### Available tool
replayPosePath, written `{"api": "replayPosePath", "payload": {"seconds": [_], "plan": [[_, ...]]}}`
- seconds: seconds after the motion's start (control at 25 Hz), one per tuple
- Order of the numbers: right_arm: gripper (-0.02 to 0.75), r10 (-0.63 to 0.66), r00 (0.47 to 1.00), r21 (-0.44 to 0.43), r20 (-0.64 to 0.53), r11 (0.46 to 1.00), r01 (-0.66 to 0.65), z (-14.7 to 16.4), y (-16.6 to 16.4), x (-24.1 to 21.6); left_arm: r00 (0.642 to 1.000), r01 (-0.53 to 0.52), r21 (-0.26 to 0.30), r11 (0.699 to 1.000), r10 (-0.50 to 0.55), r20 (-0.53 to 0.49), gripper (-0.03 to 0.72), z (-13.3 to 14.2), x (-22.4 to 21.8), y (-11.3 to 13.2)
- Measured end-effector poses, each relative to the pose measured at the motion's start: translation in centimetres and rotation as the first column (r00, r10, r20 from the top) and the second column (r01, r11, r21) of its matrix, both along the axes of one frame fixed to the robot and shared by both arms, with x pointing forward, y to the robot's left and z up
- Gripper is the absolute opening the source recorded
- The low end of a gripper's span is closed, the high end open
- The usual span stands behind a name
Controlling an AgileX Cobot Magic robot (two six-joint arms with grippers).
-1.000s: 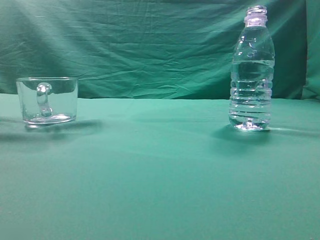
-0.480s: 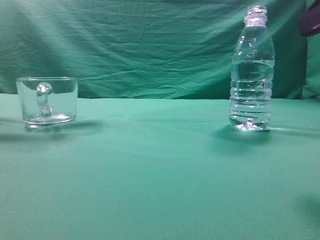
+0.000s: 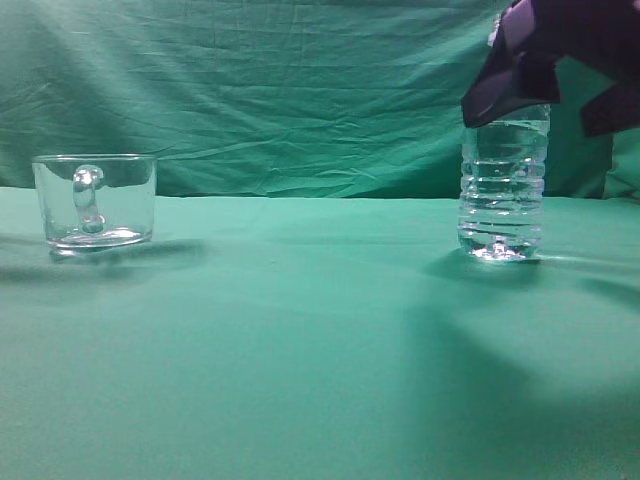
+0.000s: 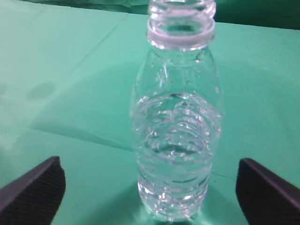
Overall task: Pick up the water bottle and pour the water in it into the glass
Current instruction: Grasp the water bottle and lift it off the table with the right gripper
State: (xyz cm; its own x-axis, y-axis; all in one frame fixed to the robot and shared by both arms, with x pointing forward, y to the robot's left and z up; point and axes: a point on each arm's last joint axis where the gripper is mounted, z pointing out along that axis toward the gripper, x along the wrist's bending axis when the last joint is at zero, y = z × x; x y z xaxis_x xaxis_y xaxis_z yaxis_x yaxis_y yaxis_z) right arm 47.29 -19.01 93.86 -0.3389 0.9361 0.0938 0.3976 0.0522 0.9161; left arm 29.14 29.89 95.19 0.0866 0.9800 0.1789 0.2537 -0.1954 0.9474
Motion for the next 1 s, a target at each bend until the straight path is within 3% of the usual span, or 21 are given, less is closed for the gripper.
{"api": "replayPosePath", "payload": {"seconds": [0.6,0.64,0.72,0.8,1.0], "plan": [[0.646,-0.068,0.998,0.018,0.003,0.998,0.068,-2.6,1.8,4.9,1.0,0.0,0.0,1.0,0.0,0.0,0.0,0.0,0.0,0.0],[0.592,-0.068,0.998,0.018,0.008,0.998,0.068,-2.7,1.9,5.0,1.0,0.0,0.0,1.0,0.0,0.0,0.0,0.0,0.0,0.0],[0.592,-0.069,0.998,0.013,0.01,0.998,0.069,-2.9,1.9,5.0,1.0,0.0,0.0,1.0,0.0,0.0,0.0,0.0,0.0,0.0],[0.53,-0.068,0.998,0.009,0.012,0.998,0.068,-3.0,1.9,5.1,1.0,0.0,0.0,1.0,0.0,0.0,0.0,0.0,0.0,0.0],[0.537,-0.071,0.997,0.011,0.029,0.997,0.071,-2.9,1.8,5.1,1.0,0.0,0.0,1.0,0.0,0.0,0.0,0.0,0.0,0.0]]}}
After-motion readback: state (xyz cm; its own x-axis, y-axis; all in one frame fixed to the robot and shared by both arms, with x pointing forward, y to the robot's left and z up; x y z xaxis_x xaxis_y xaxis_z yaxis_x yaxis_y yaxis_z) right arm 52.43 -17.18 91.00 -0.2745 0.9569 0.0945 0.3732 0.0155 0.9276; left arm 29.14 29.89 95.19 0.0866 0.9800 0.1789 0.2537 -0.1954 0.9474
